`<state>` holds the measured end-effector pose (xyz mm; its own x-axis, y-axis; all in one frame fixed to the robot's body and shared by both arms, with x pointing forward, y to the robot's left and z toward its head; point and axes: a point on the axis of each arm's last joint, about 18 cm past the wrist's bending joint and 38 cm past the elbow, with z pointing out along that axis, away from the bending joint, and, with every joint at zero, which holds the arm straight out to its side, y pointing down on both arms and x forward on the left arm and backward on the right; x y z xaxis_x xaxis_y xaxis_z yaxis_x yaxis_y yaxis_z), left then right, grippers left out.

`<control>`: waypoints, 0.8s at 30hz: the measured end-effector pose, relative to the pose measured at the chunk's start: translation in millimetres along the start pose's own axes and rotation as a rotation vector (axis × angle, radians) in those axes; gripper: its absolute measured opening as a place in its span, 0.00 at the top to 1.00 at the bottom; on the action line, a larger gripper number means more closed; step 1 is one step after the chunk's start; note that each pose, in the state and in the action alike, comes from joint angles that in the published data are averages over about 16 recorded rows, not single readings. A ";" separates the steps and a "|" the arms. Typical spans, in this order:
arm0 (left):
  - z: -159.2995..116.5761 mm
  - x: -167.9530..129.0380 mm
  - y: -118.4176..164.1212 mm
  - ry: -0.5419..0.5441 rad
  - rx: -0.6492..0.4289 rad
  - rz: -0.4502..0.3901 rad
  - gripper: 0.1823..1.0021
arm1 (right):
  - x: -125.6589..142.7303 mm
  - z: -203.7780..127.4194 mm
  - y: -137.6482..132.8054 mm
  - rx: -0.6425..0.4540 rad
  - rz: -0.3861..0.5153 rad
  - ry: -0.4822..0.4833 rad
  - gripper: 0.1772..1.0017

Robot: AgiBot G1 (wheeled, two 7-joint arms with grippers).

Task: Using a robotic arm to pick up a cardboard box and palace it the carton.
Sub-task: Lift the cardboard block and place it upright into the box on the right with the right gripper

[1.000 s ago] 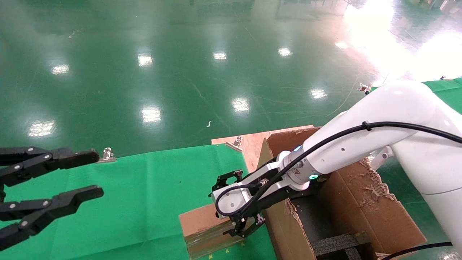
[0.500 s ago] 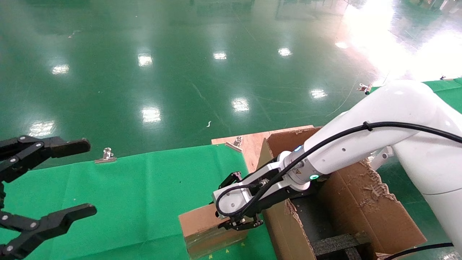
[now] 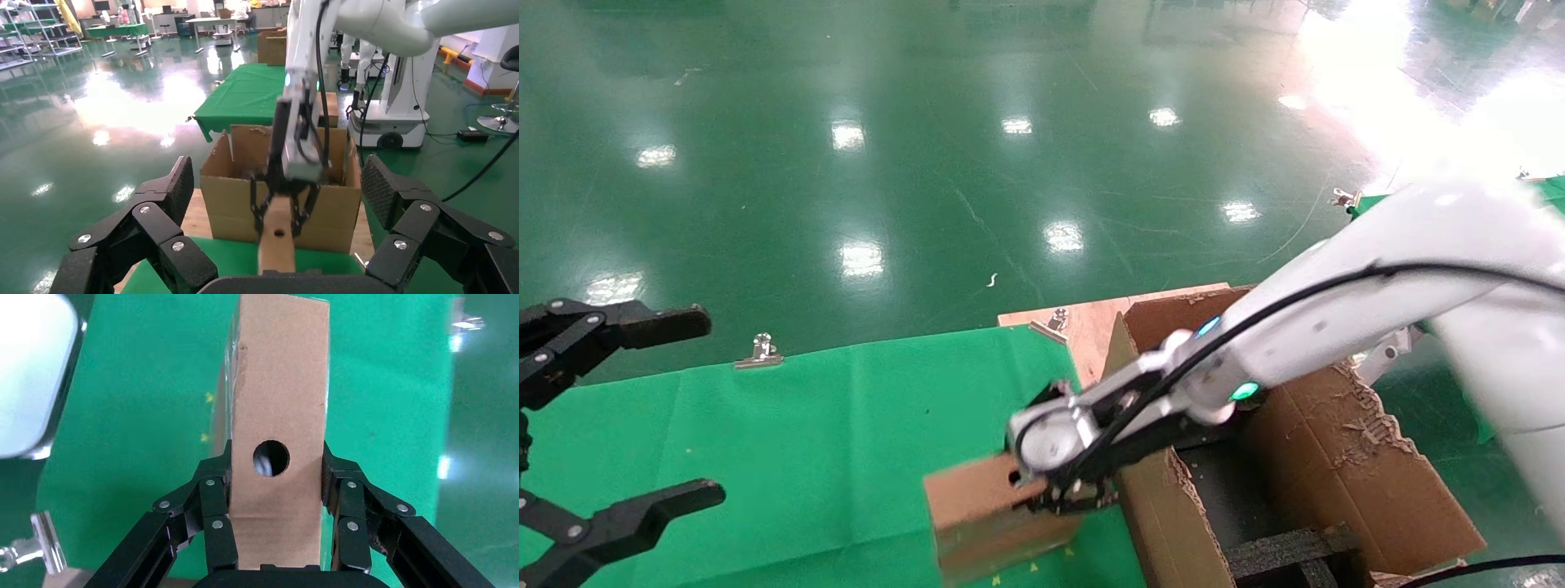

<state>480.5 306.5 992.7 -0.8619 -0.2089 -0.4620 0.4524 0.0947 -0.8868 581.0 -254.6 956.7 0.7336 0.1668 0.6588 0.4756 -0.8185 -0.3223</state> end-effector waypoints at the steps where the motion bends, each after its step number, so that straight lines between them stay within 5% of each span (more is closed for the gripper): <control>1: 0.0 0.0 0.0 0.000 0.000 0.000 0.04 | 2.8 -6.9 -1.1 0.006 0.004 0.011 0.64; 15: 0.0 0.0 0.0 0.000 0.000 0.000 0.00 | 48.3 -137.0 -33.4 0.078 -0.008 0.213 0.64; 24: 0.0 0.0 0.0 0.000 0.000 0.000 0.00 | 52.6 -183.6 -30.4 0.065 -0.002 0.257 0.64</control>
<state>480.6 306.5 992.7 -0.8619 -0.2090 -0.4620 0.4524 0.0947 -0.8868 515.9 -321.8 1126.0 0.5891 0.0160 0.8079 0.5130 -0.7799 -0.3586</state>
